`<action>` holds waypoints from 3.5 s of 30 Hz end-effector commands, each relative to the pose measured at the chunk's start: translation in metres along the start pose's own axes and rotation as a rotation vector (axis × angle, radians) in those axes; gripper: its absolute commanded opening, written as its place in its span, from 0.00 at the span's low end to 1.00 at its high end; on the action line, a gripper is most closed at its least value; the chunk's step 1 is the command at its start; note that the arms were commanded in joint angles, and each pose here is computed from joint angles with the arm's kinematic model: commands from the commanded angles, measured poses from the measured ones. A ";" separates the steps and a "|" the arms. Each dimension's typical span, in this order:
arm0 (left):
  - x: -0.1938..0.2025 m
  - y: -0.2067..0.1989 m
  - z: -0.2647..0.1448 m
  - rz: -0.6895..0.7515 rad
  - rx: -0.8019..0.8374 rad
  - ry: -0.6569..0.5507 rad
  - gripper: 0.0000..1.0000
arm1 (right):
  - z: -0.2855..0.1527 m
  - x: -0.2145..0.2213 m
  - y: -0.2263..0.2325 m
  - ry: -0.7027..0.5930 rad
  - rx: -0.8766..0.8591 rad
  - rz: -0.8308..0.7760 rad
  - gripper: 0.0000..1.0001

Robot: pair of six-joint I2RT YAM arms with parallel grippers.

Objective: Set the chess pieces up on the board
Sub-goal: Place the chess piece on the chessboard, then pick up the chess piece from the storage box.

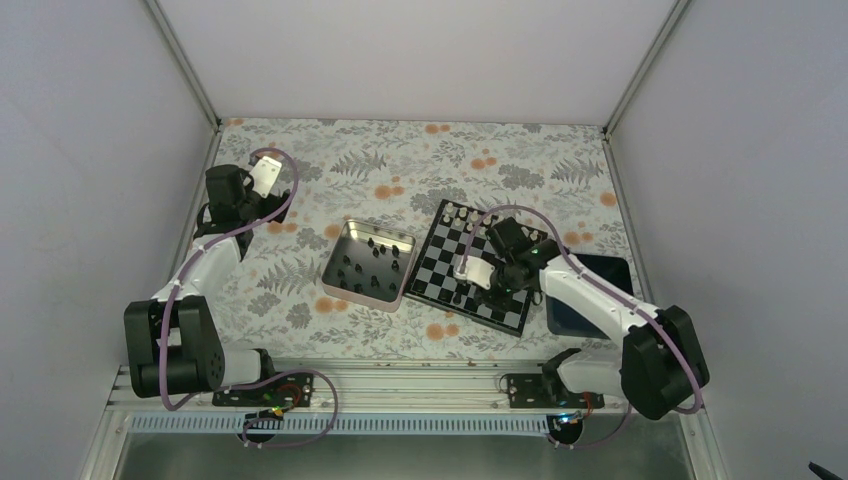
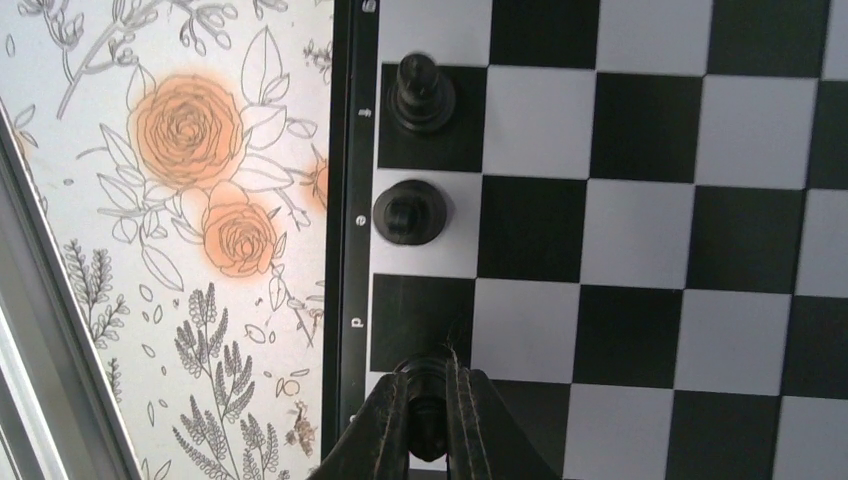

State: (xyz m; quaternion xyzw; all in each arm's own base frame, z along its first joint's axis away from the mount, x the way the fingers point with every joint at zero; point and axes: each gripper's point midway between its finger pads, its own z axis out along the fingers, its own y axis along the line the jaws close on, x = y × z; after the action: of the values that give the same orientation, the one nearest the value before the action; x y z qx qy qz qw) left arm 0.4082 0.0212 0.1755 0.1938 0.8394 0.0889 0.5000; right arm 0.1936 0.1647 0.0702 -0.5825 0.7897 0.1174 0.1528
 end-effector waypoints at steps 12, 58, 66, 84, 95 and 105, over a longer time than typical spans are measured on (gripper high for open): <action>-0.001 0.006 0.002 -0.001 -0.018 0.007 1.00 | -0.001 0.026 0.007 0.006 0.025 -0.037 0.04; 0.003 0.004 0.004 0.006 -0.012 0.014 1.00 | -0.032 -0.017 -0.025 -0.074 0.115 -0.040 0.46; -0.001 0.002 0.001 0.005 0.002 -0.003 1.00 | -0.065 -0.118 -0.069 -0.238 0.148 -0.070 0.52; -0.002 -0.003 0.001 0.001 0.027 -0.012 1.00 | 0.065 -0.230 -0.071 -0.051 0.075 -0.098 0.33; -0.002 -0.004 0.001 -0.002 0.033 -0.014 1.00 | 0.089 -0.206 -0.074 0.044 0.085 -0.060 0.30; 0.000 -0.005 0.003 -0.001 0.035 -0.010 1.00 | 0.107 -0.195 -0.071 0.082 0.053 -0.058 0.29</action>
State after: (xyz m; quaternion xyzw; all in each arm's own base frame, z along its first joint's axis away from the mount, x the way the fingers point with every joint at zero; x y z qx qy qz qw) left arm 0.4085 0.0182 0.1668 0.1999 0.8443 0.0784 0.4910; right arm 0.3281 0.3557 0.0532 -0.6079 0.7764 0.0697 0.1510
